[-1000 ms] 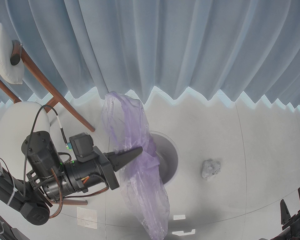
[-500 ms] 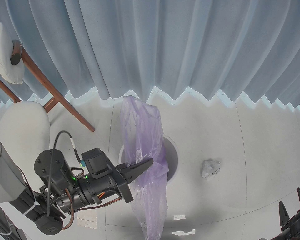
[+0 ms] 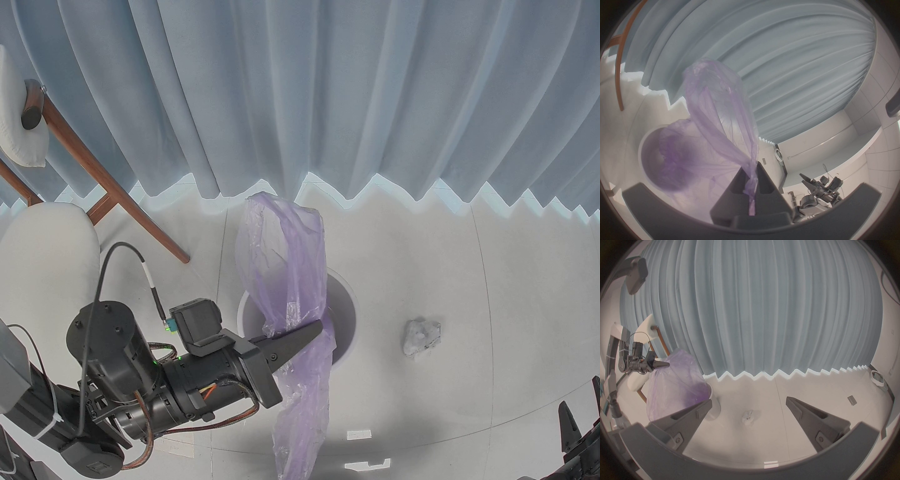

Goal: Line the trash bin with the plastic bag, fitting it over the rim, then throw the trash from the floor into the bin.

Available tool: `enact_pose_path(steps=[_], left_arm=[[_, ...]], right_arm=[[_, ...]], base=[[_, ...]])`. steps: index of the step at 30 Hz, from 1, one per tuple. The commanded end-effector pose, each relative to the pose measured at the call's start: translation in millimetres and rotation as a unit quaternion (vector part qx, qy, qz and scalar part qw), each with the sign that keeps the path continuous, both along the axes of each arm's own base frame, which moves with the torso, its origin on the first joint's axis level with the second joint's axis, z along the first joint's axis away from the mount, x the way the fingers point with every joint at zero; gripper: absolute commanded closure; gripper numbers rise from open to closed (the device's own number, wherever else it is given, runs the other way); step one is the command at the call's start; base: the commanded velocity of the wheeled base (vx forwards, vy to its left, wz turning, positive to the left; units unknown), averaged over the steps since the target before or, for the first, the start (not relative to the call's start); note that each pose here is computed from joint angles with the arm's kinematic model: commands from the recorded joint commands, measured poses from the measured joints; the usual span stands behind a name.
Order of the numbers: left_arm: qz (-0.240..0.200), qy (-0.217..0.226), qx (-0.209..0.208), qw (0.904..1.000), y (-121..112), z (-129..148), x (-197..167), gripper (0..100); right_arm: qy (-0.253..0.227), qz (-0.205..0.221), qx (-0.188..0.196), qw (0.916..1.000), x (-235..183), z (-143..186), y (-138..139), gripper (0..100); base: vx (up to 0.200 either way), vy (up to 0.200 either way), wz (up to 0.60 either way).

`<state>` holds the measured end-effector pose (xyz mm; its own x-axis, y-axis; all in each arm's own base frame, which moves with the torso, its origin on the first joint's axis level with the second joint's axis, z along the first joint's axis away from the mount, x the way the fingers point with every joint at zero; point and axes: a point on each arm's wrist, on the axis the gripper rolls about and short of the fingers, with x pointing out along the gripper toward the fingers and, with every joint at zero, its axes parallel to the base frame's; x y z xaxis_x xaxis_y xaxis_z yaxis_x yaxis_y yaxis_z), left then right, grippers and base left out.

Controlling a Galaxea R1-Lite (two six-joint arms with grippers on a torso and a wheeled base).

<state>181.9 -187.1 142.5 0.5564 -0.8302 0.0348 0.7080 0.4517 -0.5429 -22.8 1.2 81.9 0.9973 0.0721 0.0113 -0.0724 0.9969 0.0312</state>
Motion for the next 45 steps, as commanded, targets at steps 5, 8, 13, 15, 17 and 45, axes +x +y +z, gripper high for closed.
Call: enact_pose_path(steps=[5, 8, 13, 15, 17, 45], left_arm=[[0.007, 0.053, -0.042, 0.9977, -8, 4, 0, 100], [0.015, 0.058, -0.053, 0.9968, -12, 5, 4, 100], [0.009, 0.058, -0.059, 0.9965, -16, 8, 1, 100], [0.013, 0.058, -0.059, 0.9965, -16, 8, 3, 100], [0.022, 0.047, -0.069, 0.9962, -18, 12, 7, 100], [0.121, -0.045, 0.070, 0.9892, -7, -14, 17, 100]], right_arm=[[-0.001, 0.023, 0.184, 0.9827, 13, 156, 1, 0], [0.085, 0.122, 0.169, 0.9744, 38, 148, 6, 0], [0.171, 0.191, 0.175, 0.9507, 75, 130, 14, 0], [0.185, 0.201, 0.176, 0.9457, 82, 129, 15, 0], [0.206, 0.251, 0.177, 0.9290, 89, 124, 21, 0], [0.210, 0.455, 0.261, 0.8248, 163, 152, 96, 0]], base=[[0.000, 0.000, 0.00], [0.000, 0.000, 0.00], [0.000, 0.000, 0.00], [0.000, 0.000, 0.00], [0.000, 0.000, 0.00], [0.000, 0.000, 0.00]])
